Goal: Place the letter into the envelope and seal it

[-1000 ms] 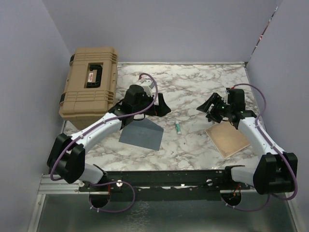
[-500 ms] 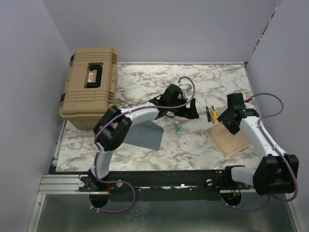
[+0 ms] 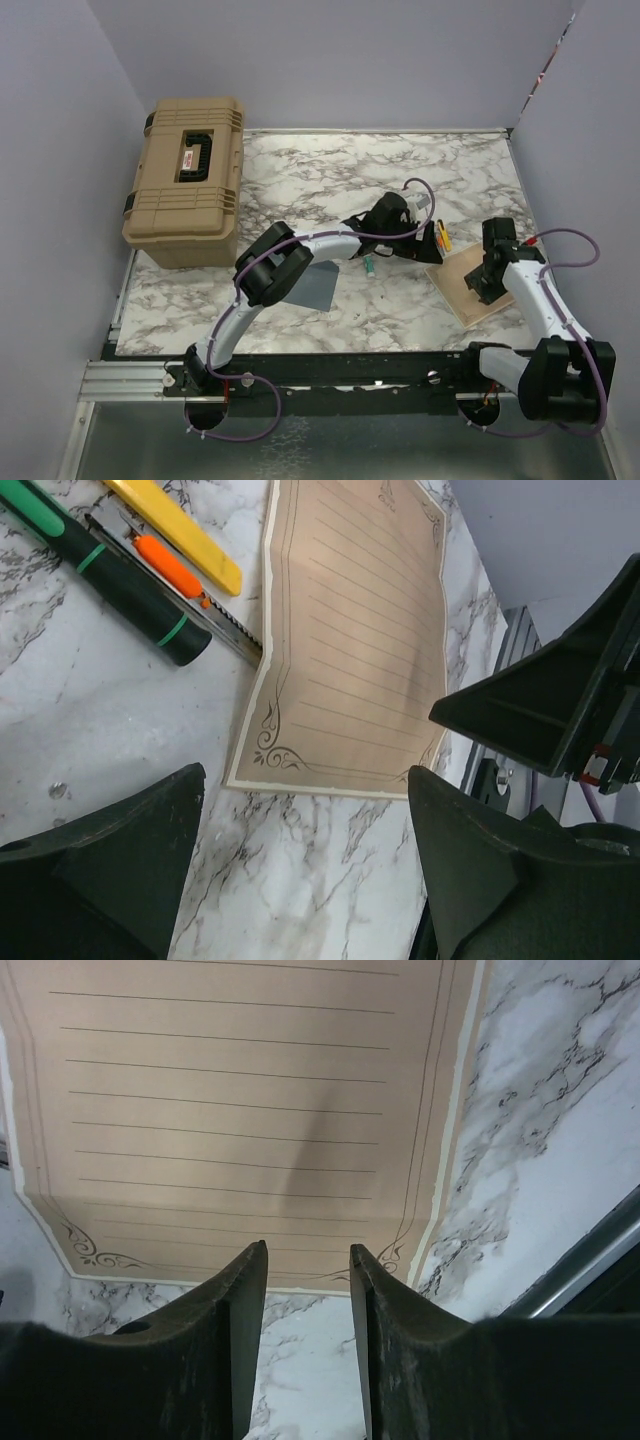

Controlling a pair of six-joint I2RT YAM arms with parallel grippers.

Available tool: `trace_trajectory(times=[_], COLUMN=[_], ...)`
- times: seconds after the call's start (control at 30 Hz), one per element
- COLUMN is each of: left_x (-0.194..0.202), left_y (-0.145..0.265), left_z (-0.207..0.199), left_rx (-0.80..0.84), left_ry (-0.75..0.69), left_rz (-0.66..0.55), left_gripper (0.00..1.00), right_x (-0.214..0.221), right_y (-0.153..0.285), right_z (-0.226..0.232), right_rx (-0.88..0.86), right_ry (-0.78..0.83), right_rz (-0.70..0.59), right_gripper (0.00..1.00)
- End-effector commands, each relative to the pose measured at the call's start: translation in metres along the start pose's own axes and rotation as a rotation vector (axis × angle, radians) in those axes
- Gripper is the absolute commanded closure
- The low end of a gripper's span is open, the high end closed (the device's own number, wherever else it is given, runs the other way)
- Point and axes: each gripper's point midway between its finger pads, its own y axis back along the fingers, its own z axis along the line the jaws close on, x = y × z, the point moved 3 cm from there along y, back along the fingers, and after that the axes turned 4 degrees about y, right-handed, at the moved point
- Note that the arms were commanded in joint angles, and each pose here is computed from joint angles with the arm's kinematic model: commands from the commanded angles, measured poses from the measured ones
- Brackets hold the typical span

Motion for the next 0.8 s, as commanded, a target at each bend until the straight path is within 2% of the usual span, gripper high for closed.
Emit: trace_trajectory(times=[0.0, 0.57, 0.77], left_x=[-0.004, 0.005, 0.022], left_y=[-0.019, -0.060, -0.062], left_z=[-0.007, 0.016, 0.023], left_rx=[0.054, 0.042, 0.050], left_ry=[-0.004, 0.022, 0.087], left_rz=[-0.028, -0.023, 0.042], left_gripper=[0.17, 0.16, 0.17], right_x=[0.017, 0.040, 0.038], right_y=[-0.009, -0.025, -0.026], right_z=[-0.005, -0.008, -0.007], right_rx=[-0.014, -0.011, -0.013], right_ry=[-0.069, -0.114, -0.104], right_rz=[0.111, 0.260, 0.259], right_gripper=[0.58, 0.61, 0.61])
